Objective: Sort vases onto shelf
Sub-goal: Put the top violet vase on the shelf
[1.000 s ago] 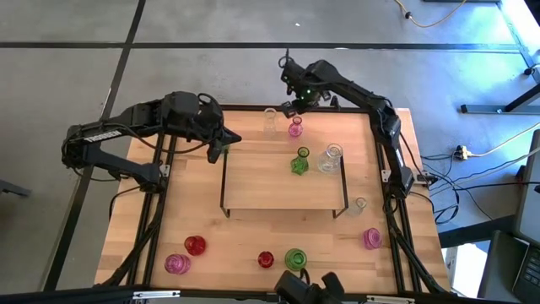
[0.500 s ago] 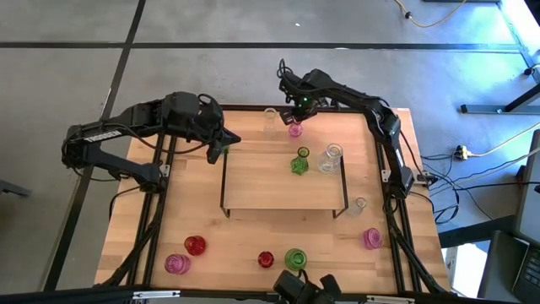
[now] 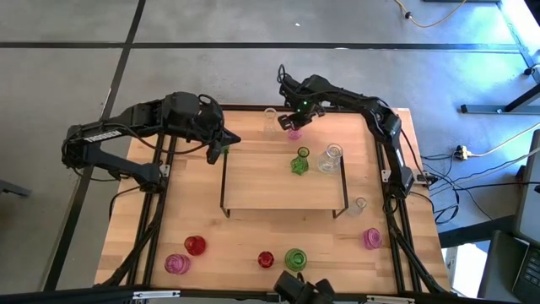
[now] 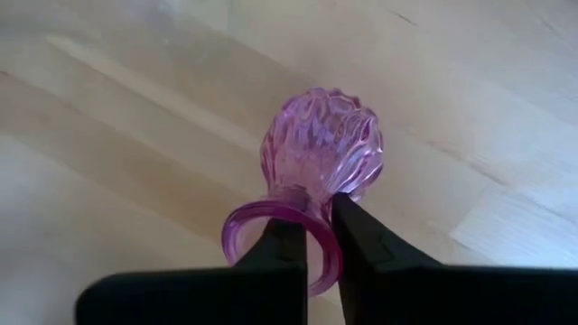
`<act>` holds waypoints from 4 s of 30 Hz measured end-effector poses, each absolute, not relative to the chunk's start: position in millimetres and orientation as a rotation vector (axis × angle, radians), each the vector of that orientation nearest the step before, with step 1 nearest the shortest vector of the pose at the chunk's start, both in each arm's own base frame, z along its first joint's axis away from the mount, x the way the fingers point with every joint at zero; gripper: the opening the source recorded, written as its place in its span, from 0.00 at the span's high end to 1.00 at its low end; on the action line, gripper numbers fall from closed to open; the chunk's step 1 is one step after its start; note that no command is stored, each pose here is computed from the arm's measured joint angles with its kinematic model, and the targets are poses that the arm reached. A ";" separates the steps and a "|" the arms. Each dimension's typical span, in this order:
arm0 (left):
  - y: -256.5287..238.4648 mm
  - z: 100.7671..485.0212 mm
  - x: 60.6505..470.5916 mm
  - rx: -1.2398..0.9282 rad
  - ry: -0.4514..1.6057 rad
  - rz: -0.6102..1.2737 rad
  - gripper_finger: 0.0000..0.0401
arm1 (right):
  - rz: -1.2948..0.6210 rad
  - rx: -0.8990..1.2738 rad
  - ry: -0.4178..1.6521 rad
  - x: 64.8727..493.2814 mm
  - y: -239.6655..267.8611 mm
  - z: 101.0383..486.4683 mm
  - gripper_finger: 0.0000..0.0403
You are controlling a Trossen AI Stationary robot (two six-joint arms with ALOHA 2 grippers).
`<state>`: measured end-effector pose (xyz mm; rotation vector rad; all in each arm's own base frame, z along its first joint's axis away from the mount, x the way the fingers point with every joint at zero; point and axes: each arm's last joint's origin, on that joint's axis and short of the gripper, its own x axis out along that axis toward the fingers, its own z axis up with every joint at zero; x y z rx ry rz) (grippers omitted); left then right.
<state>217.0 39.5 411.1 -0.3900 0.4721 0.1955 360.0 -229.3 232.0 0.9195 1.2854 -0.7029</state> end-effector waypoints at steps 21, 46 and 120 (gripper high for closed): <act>39.7 411.3 217.1 -0.364 0.471 0.197 1.00 | -0.268 0.744 1.053 351.2 -155.0 391.0 1.00; 34.9 391.2 261.7 0.047 0.529 0.248 0.66 | -0.054 0.760 0.866 369.0 -108.6 419.4 1.00; 46.3 363.6 312.9 -0.112 0.495 0.172 0.69 | 0.106 0.790 0.905 383.6 -89.4 402.7 1.00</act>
